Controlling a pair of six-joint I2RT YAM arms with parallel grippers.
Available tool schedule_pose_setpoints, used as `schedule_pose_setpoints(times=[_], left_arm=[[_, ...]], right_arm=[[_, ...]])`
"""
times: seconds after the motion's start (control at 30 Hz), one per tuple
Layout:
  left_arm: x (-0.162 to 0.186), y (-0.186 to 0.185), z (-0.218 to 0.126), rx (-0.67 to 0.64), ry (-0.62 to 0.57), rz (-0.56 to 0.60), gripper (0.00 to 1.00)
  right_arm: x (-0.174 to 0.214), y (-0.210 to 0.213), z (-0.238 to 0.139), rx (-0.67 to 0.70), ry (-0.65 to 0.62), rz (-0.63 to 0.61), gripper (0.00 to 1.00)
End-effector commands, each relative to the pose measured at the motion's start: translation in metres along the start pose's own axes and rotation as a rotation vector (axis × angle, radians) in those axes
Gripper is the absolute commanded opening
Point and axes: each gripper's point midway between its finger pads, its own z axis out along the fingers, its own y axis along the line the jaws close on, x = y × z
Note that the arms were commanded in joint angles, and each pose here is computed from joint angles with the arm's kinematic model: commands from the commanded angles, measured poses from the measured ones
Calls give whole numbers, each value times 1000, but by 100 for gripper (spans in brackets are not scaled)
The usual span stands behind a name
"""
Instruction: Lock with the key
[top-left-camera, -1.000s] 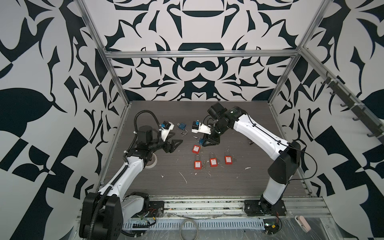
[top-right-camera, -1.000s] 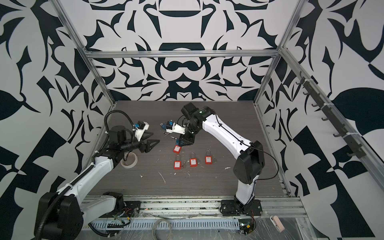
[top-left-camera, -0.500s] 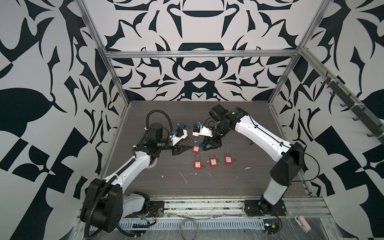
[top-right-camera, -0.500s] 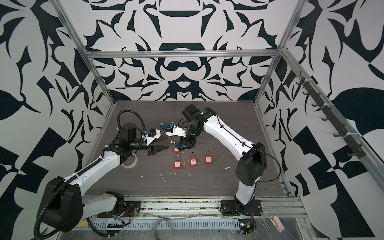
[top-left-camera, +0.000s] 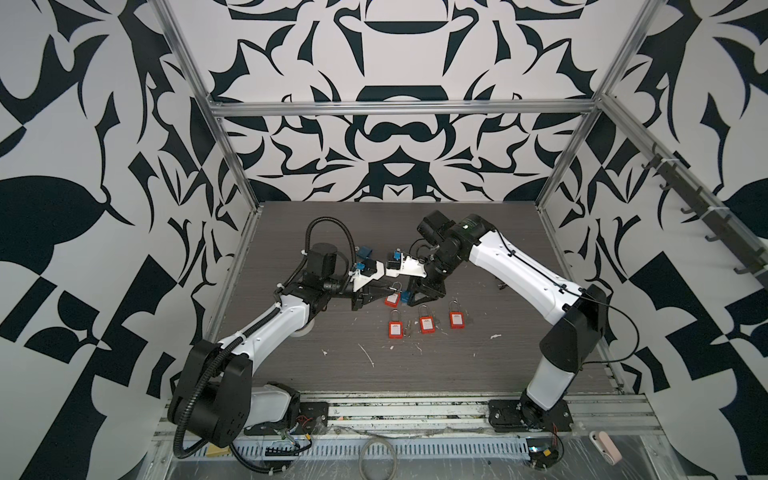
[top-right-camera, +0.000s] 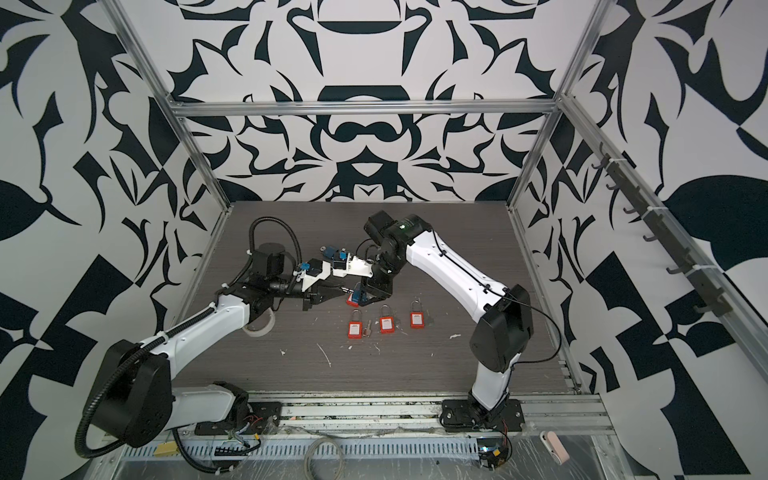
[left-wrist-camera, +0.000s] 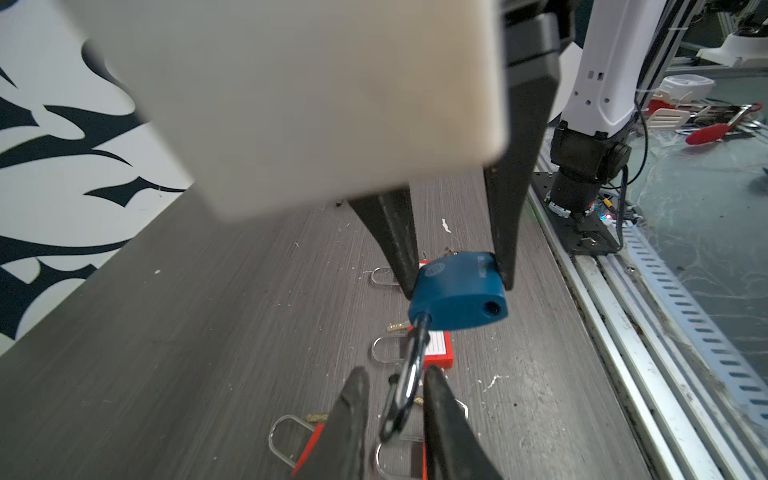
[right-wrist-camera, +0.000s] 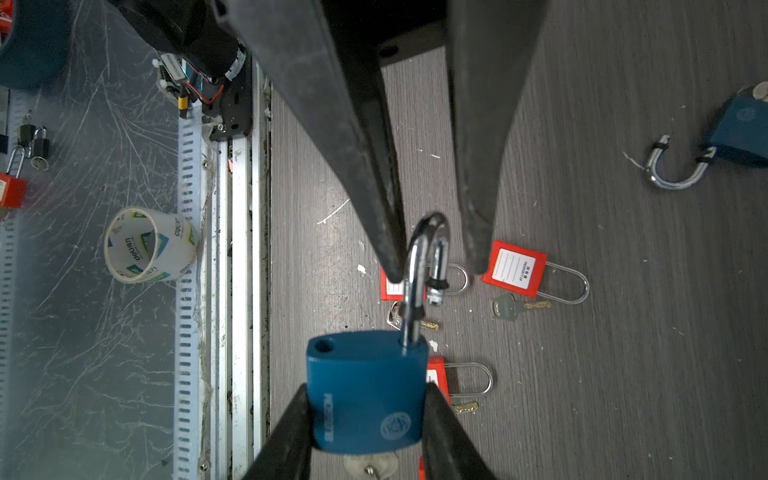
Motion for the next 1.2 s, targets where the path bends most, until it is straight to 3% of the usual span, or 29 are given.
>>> schedule_pose_setpoints(times=[0.0, 0.3, 0.43, 0.63, 0.7, 0.8, 1.17], left_arm=[[-9, -5, 1, 46, -13, 24, 20], [-15, -18, 6, 105, -18, 29, 0], [-18, -22, 6, 118, -26, -1, 0], [-20, -22, 4, 86, -48, -40, 0], [-29, -23, 1, 70, -74, -29, 0], [-33, -23, -1, 52, -94, -33, 0], [-46, -26, -4, 35, -131, -29, 0]], right_arm=[[-16, 12, -18, 0, -51, -59, 23], [-17, 11, -19, -2, -42, -60, 25], [-19, 5, -23, 44, -40, -73, 37], [-15, -13, -32, 173, -4, -60, 47], [-20, -13, -36, 185, -27, -52, 61], [-24, -11, -41, 201, -56, -58, 66], [-7, 7, -48, 221, -61, -104, 65]])
